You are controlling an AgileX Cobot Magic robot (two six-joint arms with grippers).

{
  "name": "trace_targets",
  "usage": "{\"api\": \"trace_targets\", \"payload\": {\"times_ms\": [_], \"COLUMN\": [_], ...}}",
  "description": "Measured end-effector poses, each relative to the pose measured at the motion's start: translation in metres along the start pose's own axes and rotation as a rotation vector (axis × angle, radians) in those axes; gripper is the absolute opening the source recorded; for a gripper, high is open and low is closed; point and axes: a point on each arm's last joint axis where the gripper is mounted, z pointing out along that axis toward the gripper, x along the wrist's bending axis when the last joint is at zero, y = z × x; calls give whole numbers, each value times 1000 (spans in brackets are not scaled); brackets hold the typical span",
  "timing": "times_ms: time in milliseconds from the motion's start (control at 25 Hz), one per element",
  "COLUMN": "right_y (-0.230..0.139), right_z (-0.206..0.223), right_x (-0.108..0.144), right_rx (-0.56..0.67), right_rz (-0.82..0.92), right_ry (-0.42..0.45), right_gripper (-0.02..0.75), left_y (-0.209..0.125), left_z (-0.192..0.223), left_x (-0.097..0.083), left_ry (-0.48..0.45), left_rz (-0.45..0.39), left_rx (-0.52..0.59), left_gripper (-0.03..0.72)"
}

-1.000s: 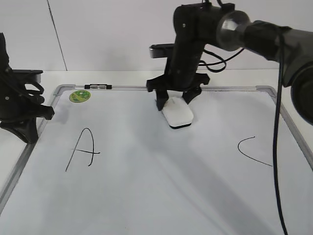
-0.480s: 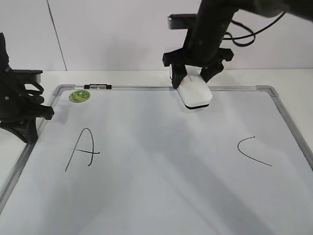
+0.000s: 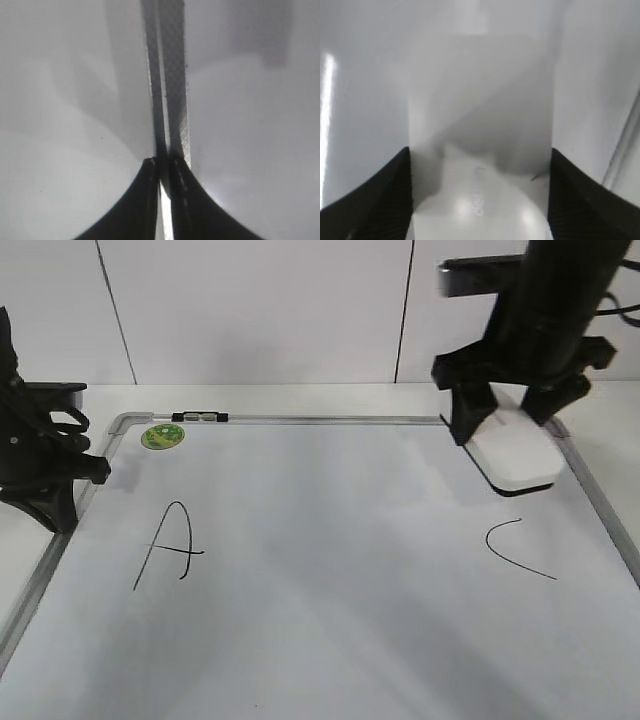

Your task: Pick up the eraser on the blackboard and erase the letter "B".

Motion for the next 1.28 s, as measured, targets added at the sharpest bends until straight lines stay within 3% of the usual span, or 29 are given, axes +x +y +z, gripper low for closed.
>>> {"api": "trace_targets", "payload": {"times_ms": [240,520,760,1280], "right_y": [-53,-93,-87,-68], "right_z": [-24,-4,10,76], "right_x": [-42,-95,-108,-110], "right_rx": [9,82,37,132], "right_rz": [132,244,255,206], "right_ry": [-27,-57,-31,72], "right_gripper": [532,532,532,532], "left_y": [0,0,0,0], "left_z": [0,0,0,0], "left_x": [0,0,-1,-1], "left_ry": [-3,-4,-7,-8], "left_rz": [-3,-3,-6,-6], "left_rx": [-1,-2,-2,-2], "left_gripper": [22,22,22,22]}}
